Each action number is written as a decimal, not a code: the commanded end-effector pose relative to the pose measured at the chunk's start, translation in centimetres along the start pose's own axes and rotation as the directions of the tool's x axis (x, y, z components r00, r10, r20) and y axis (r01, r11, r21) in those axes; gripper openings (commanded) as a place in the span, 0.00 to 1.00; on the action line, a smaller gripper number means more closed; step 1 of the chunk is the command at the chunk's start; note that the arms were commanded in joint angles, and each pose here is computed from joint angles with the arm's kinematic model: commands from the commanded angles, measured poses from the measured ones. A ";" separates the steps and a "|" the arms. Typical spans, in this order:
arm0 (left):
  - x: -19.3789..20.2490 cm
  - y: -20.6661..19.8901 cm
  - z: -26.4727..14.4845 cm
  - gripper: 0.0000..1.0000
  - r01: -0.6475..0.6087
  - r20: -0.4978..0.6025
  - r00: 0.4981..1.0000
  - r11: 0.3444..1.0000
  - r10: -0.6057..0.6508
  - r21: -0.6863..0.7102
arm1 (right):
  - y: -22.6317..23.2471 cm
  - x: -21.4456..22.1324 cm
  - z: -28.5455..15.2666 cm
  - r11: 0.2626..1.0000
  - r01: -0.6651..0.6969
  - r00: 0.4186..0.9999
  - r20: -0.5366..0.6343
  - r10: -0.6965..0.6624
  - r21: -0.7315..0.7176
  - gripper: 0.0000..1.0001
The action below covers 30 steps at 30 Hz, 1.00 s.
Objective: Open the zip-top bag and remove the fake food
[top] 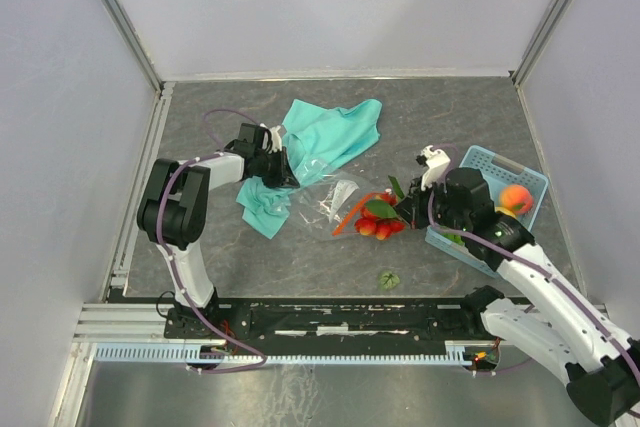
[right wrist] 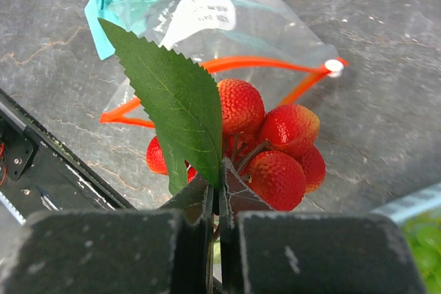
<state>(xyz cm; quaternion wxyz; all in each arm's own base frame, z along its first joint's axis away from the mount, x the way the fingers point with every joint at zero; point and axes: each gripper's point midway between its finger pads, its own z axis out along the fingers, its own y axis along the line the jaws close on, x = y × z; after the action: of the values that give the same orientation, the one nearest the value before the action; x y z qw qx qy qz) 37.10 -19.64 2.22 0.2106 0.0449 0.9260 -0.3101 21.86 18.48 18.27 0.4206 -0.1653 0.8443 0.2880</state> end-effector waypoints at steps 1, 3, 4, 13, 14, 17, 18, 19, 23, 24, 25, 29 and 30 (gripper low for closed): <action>-1.8 0.7 -1.1 0.03 0.002 0.068 0.998 1.000 -0.001 -0.015 | -0.8 -3.7 -3.4 0.995 0.006 0.993 0.115 -0.017 0.100 0.02; -1.8 0.9 -1.1 0.03 0.006 0.067 0.998 1.000 -0.005 -0.014 | -1.6 -4.9 -4.8 0.987 0.000 0.988 0.153 -0.025 0.161 0.02; -1.7 1.0 -1.1 0.03 0.008 0.065 0.998 1.000 -0.007 -0.014 | -2.1 -5.6 -5.6 0.981 -0.007 0.984 0.178 -0.028 0.194 0.02; -1.3 0.8 -1.0 0.03 0.002 0.047 0.999 1.000 -0.003 0.012 | -9.4 -8.8 -11.4 0.827 -0.168 0.948 0.317 -0.013 0.536 0.02; -1.3 0.8 -1.0 0.03 0.002 0.046 0.999 1.000 -0.003 0.014 | -10.6 -8.9 -12.0 0.795 -0.190 0.945 0.326 -0.010 0.577 0.02; -1.3 0.5 -1.0 0.03 0.002 0.044 0.999 0.999 -0.003 0.032 | -14.3 -8.4 -13.6 0.696 -0.256 0.941 0.337 0.022 0.671 0.02; -1.3 0.3 -1.0 0.03 0.003 0.043 0.999 0.999 -0.005 0.038 | -15.1 -8.1 -13.8 0.672 -0.278 0.938 0.343 0.037 0.687 0.02; -1.3 0.2 -1.0 0.03 0.004 0.044 0.999 0.999 -0.005 0.043 | -15.7 -7.9 -13.9 0.653 -0.295 0.936 0.348 0.051 0.698 0.02; -1.7 -0.4 -1.4 0.03 -0.003 0.054 0.999 0.998 -0.001 0.067 | -16.2 -8.1 -12.9 0.649 -0.327 0.930 0.355 0.093 0.687 0.56; -1.9 -0.9 -1.7 0.03 -0.008 0.064 0.998 0.997 0.003 0.078 | -16.0 -8.3 -12.7 0.664 -0.325 0.929 0.358 0.091 0.674 0.74; -2.1 -1.3 -1.9 0.03 -0.014 0.075 0.997 0.996 0.007 0.093 | -15.8 -8.4 -12.7 0.674 -0.323 0.928 0.363 0.086 0.664 0.86; -3.3 -3.4 -3.5 0.11 -0.035 0.137 0.990 0.987 0.014 0.154 | -14.7 -9.4 -13.1 0.709 -0.302 0.925 0.375 0.057 0.638 0.99; -3.8 -3.9 -4.0 0.21 -0.046 0.161 0.987 0.986 0.020 0.160 | -14.1 -10.0 -12.8 0.738 -0.296 0.921 0.385 0.053 0.606 0.99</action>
<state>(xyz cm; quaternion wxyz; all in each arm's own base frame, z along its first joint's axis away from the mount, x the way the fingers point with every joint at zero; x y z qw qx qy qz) 37.09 -19.07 3.28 0.2194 0.0369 0.9140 -0.3393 26.44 -1.32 23.13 0.5031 0.1466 0.8517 -0.0016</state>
